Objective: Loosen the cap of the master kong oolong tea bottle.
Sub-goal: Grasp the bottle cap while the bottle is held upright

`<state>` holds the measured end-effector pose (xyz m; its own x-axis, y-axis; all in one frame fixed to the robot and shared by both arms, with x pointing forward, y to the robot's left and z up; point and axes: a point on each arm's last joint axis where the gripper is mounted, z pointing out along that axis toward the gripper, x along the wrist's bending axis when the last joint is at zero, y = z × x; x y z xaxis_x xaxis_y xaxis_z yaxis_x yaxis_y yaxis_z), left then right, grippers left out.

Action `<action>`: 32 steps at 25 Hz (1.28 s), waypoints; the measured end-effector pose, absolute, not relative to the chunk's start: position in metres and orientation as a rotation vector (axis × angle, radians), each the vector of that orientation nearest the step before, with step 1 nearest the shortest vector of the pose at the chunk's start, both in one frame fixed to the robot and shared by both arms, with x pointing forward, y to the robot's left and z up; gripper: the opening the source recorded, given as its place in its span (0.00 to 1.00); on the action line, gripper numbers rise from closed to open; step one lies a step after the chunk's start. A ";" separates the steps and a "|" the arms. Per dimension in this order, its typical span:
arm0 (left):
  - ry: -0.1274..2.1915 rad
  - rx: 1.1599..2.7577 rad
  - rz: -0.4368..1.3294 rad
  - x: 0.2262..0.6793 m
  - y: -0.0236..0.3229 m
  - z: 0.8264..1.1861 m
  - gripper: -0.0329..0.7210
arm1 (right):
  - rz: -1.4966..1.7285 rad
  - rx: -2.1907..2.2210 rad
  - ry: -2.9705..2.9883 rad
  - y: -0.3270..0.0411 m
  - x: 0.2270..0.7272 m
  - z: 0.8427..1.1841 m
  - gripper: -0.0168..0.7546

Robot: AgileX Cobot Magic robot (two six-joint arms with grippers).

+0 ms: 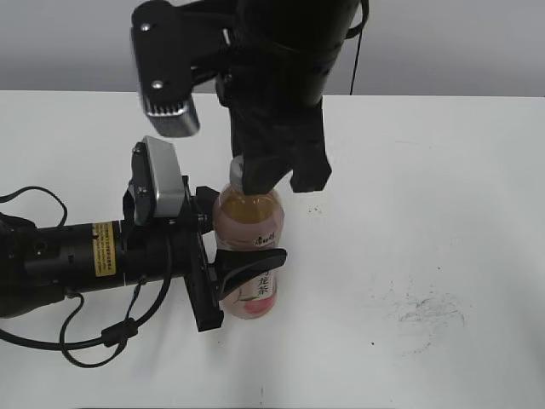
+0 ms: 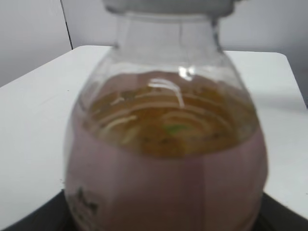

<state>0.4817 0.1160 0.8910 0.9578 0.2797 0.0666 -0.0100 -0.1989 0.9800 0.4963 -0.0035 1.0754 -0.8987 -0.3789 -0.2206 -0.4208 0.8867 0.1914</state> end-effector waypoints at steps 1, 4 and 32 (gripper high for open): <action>0.201 1.756 0.264 0.482 0.116 0.891 0.58 | 0.349 -0.694 2.855 -0.003 0.496 1.076 0.38; 0.194 1.758 0.263 0.481 0.116 0.891 0.58 | 0.331 -0.951 2.767 -0.003 0.496 1.076 0.38; 0.208 1.761 0.262 0.481 0.117 0.889 0.58 | 0.311 -0.492 2.865 -0.005 0.501 1.076 0.77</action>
